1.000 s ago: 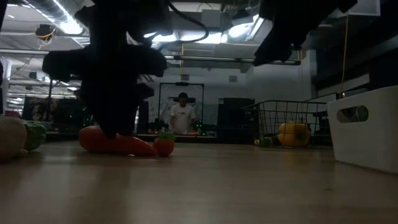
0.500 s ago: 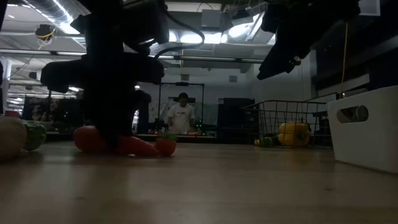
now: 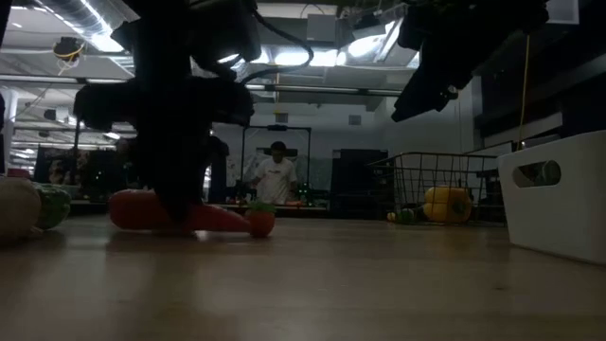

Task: Sort produce into baskets
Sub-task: Put the orange carrot into the black wire basket

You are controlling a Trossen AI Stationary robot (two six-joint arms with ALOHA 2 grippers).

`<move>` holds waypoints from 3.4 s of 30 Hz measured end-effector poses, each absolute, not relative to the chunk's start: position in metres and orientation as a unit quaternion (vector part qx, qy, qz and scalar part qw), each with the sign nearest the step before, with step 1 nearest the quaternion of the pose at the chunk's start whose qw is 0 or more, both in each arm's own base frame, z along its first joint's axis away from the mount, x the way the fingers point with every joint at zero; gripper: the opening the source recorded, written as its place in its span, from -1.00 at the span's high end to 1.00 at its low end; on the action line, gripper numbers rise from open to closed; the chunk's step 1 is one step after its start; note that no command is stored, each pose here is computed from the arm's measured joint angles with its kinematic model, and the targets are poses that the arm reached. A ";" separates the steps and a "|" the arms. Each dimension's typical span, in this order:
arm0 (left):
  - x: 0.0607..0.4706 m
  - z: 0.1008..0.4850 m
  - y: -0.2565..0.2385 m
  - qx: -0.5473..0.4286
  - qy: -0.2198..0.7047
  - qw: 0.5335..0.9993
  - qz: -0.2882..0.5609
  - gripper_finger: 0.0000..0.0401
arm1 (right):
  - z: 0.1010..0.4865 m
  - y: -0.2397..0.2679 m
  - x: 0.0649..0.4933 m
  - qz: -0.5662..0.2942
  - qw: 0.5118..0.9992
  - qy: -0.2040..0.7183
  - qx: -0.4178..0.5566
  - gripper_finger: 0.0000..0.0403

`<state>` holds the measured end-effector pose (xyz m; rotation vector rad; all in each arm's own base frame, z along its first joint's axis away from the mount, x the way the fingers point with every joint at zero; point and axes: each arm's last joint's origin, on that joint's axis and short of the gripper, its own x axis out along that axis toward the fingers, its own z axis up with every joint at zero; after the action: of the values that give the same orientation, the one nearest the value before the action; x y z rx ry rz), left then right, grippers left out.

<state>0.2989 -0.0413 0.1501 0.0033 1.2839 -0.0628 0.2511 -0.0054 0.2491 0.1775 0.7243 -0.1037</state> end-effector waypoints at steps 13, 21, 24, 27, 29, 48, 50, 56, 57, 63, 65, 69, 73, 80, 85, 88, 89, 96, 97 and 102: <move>0.326 0.185 -0.045 -0.023 0.543 0.839 -0.034 0.43 | 0.249 -0.002 0.251 0.009 0.928 0.358 0.106 0.04; 0.344 0.198 -0.046 -0.034 0.453 0.890 -0.036 0.43 | 0.250 0.001 0.251 0.048 0.925 0.357 0.120 0.04; 0.351 0.204 -0.042 -0.040 0.414 0.909 -0.033 0.42 | 0.253 0.001 0.254 0.056 0.931 0.340 0.118 0.04; 0.357 0.209 -0.037 -0.052 0.380 0.923 -0.026 0.42 | 0.257 0.003 0.256 0.091 0.938 0.315 0.111 0.04; 0.360 0.211 -0.033 -0.060 0.364 0.929 -0.020 0.42 | 0.261 0.004 0.258 0.114 0.943 0.295 0.105 0.04; 0.373 0.228 -0.015 -0.070 0.261 0.963 -0.006 0.41 | 0.263 0.004 0.264 0.132 0.954 0.263 0.065 0.04; 0.373 0.228 -0.015 -0.072 0.259 0.963 -0.005 0.41 | 0.263 0.003 0.264 0.124 0.955 0.263 0.062 0.04; 0.376 0.232 -0.015 -0.073 0.235 0.969 -0.007 0.41 | 0.263 0.002 0.265 0.107 0.957 0.263 0.057 0.04; 0.376 0.232 -0.015 -0.073 0.235 0.969 -0.007 0.41 | 0.263 0.002 0.265 0.107 0.957 0.263 0.057 0.04; 0.376 0.232 -0.015 -0.073 0.235 0.969 -0.007 0.41 | 0.263 0.002 0.265 0.107 0.958 0.259 0.057 0.04; 0.376 0.232 -0.015 -0.073 0.235 0.969 -0.007 0.41 | 0.264 0.002 0.265 0.107 0.959 0.255 0.056 0.04; 0.376 0.232 -0.015 -0.073 0.235 0.969 -0.007 0.41 | 0.264 0.002 0.265 0.107 0.959 0.255 0.056 0.05; 0.376 0.232 -0.015 -0.073 0.234 0.969 -0.006 0.41 | 0.264 0.002 0.265 0.107 0.959 0.255 0.057 0.17; 0.376 0.233 -0.014 -0.074 0.231 0.970 -0.004 0.41 | 0.264 0.002 0.265 0.108 0.959 0.255 0.057 0.52; 0.376 0.233 -0.014 -0.074 0.231 0.970 -0.005 0.41 | 0.264 0.002 0.265 0.108 0.959 0.256 0.057 0.62; 0.376 0.233 -0.015 -0.074 0.231 0.970 -0.005 0.41 | 0.264 0.002 0.265 0.108 0.959 0.256 0.057 0.61; 0.376 0.233 -0.015 -0.074 0.231 0.970 -0.005 0.41 | 0.264 0.002 0.265 0.108 0.959 0.256 0.057 0.60; 0.377 0.235 -0.014 -0.082 0.220 0.972 0.002 0.11 | 0.264 0.002 0.265 0.107 0.959 0.256 0.057 0.58; 0.377 0.235 -0.014 -0.085 0.221 0.972 0.006 0.05 | 0.265 0.002 0.265 0.107 0.958 0.258 0.058 0.58; 0.376 0.233 -0.014 -0.099 0.227 0.969 0.012 -0.15 | 0.286 0.002 0.262 0.104 0.946 0.299 0.063 0.58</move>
<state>0.3762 -0.0141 0.2335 -0.1999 0.4586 0.0239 0.2616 0.0020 0.2861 0.1286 0.6090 0.2124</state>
